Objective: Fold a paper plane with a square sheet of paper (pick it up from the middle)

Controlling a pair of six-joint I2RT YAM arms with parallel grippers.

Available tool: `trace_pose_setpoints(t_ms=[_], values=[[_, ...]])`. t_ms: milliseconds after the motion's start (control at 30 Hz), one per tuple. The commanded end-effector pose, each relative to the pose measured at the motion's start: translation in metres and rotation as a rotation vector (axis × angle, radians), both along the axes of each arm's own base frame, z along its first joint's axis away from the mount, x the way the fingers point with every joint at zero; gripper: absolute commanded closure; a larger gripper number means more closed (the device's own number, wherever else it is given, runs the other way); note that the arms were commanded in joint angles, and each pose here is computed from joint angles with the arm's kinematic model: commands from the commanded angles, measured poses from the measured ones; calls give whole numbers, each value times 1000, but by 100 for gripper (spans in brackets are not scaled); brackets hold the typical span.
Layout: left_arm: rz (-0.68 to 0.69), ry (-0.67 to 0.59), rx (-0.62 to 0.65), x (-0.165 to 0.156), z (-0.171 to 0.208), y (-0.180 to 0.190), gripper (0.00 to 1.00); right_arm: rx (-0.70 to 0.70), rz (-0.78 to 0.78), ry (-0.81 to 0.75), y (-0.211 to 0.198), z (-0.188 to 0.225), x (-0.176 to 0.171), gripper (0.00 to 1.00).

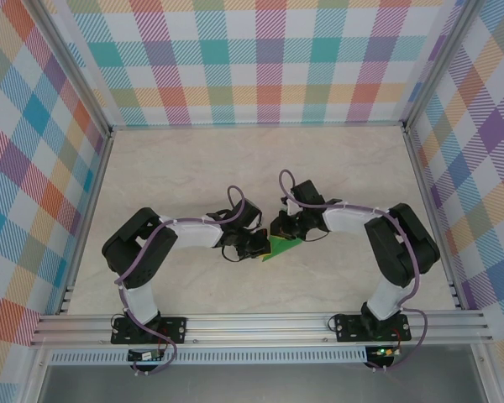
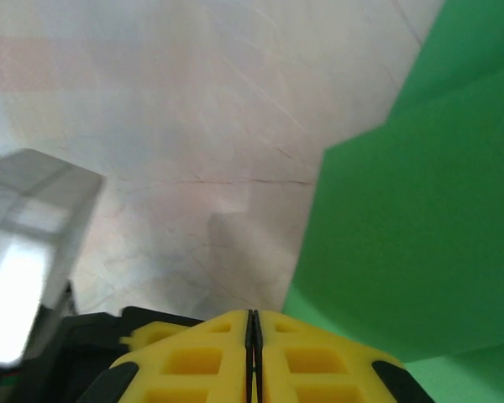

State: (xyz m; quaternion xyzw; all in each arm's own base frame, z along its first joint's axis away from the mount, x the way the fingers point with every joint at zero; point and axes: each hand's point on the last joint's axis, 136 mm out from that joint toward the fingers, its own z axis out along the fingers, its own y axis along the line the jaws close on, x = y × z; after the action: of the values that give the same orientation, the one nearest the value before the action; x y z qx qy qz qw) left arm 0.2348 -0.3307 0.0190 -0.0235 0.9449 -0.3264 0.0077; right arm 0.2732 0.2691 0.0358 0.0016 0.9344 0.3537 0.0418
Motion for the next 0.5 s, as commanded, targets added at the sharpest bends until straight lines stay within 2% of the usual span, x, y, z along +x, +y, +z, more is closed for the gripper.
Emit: trace_pose_setpoints(t_ms=[0, 167, 467], values=[[14, 77, 139, -21, -28, 31, 100, -19, 18, 33, -4, -19, -9, 90], [29, 107, 167, -27, -35, 38, 100, -63, 22, 21, -16, -33, -8, 91], [28, 166, 217, -48, -47, 57, 100, -39, -218, 4, -82, -38, 58, 90]])
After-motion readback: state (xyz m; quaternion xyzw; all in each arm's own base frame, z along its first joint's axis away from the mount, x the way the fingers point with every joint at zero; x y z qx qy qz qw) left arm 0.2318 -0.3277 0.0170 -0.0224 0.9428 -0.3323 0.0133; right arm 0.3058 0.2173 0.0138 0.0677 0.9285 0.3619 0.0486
